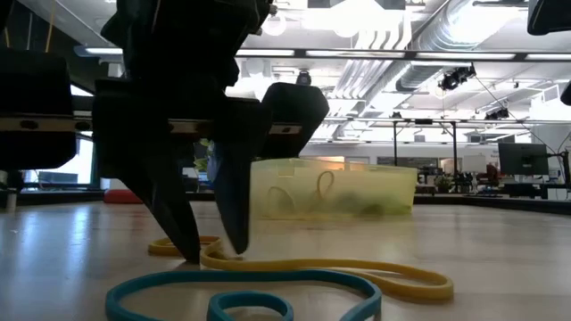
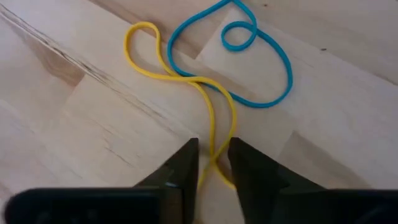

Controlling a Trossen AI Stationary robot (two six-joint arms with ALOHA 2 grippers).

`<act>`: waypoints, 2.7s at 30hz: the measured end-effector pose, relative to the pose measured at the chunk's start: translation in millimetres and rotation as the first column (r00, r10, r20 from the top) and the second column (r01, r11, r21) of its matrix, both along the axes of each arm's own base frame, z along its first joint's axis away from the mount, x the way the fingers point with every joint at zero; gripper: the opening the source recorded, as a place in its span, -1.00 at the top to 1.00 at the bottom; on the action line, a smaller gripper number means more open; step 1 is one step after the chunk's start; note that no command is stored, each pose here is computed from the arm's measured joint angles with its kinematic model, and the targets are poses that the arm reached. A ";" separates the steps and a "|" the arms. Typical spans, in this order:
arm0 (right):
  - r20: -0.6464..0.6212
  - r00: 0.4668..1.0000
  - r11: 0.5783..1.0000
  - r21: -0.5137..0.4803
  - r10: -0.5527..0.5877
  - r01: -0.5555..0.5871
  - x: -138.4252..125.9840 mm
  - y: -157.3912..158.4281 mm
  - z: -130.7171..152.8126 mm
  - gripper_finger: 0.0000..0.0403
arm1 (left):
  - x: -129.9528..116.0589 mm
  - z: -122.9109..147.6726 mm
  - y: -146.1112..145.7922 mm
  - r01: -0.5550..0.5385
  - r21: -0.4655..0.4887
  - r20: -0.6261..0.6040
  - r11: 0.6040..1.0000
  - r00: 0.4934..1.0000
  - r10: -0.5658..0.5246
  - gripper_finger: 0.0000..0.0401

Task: Pick and place rubber bands into bin
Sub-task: Put the yellow rubber band into the transparent yellow bin

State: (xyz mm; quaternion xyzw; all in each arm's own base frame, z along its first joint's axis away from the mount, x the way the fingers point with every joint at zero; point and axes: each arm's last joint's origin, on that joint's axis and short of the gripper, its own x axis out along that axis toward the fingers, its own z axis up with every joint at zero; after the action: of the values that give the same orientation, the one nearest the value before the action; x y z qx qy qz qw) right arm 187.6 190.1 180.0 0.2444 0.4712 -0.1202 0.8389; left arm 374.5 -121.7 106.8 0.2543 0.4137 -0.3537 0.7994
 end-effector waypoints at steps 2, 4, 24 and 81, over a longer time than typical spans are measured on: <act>-0.001 1.000 1.000 -0.002 0.000 0.000 -0.1 -0.1 -0.1 0.00 | -0.7 -0.7 0.0 0.000 -0.004 -0.012 1.000 1.000 0.000 0.71; -0.003 1.000 1.000 -0.006 0.000 0.000 -0.3 -0.4 -0.2 0.01 | -0.9 -1.2 1.3 -0.011 -0.012 -0.025 1.000 1.000 0.011 0.85; 0.005 1.000 0.998 -0.056 0.001 -0.001 -1.2 -2.8 -0.8 0.04 | 12.2 6.8 21.8 -0.121 -0.099 -0.091 0.988 0.990 0.112 0.99; 0.045 0.999 0.976 -0.216 -0.012 0.021 -1.7 -11.8 -1.5 0.04 | 64.2 198.4 123.0 -0.177 0.330 0.109 0.927 0.983 0.149 1.00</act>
State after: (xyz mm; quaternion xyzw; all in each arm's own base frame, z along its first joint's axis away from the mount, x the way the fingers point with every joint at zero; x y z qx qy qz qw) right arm 185.9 178.3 178.5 0.1579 0.4348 -0.1723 0.8696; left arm 438.7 1.3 305.1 0.3669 0.4547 -0.1988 0.7868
